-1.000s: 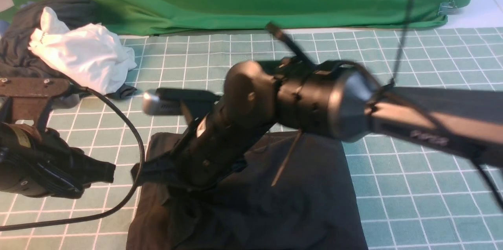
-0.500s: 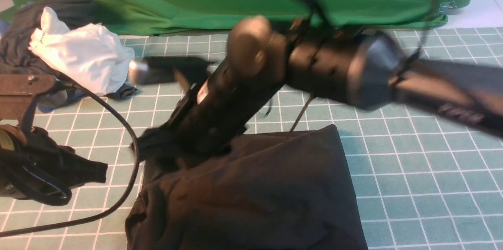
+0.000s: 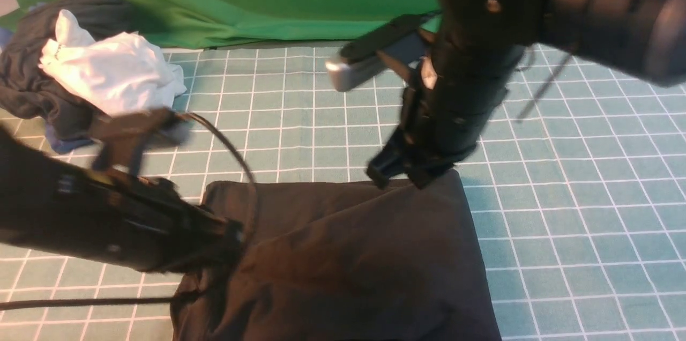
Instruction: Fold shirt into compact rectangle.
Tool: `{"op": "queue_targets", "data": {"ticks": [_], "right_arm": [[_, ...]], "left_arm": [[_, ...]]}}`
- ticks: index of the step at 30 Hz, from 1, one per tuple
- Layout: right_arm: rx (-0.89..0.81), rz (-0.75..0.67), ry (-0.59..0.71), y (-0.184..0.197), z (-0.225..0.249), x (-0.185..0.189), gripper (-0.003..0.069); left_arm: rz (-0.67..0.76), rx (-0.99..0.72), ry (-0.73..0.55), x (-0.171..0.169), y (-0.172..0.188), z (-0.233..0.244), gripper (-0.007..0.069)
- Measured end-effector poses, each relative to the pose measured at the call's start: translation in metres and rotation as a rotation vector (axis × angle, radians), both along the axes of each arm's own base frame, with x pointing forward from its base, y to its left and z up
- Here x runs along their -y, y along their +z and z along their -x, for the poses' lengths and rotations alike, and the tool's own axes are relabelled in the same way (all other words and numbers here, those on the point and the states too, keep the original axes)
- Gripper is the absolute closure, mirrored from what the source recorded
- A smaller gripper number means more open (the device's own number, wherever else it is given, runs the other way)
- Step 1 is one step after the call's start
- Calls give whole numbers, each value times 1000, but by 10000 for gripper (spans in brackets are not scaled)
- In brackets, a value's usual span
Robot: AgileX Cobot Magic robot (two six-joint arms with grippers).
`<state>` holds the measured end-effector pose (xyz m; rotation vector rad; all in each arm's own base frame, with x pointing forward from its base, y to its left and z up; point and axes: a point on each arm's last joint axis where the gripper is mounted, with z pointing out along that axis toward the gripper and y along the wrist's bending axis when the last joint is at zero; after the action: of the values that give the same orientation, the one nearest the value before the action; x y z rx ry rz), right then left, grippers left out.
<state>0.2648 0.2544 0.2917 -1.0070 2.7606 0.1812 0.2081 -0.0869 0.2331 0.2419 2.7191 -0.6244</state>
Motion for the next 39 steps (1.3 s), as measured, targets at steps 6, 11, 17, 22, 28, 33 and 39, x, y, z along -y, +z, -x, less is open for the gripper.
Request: {"op": "queue_targets", "data": {"ticks": [6, 11, 17, 22, 28, 33, 39], "right_arm": [[-56, 53, -15, -28, 14, 21, 639], [-60, 58, -20, -52, 19, 27, 641], [-33, 13, -74, -54, 9, 33, 641], [-54, -69, -206, -53, -13, 56, 641], [-65, -182, -283, -51, -32, 75, 581], [-19, -246, -341, -56, -50, 82, 347], [-17, -251, -356, -74, -74, 72, 125]], "left_arm": [[-161, -203, 0, 11, -41, -4, 619], [-246, -267, 48, 4, -55, 1, 619], [-258, -299, 64, 1, -62, 8, 619], [-261, -300, 69, -1, -67, 11, 619], [-257, -289, 75, -1, -66, 12, 619], [-232, -236, 72, -1, -45, 15, 619], [-140, -63, 115, -7, 5, 34, 619]]}}
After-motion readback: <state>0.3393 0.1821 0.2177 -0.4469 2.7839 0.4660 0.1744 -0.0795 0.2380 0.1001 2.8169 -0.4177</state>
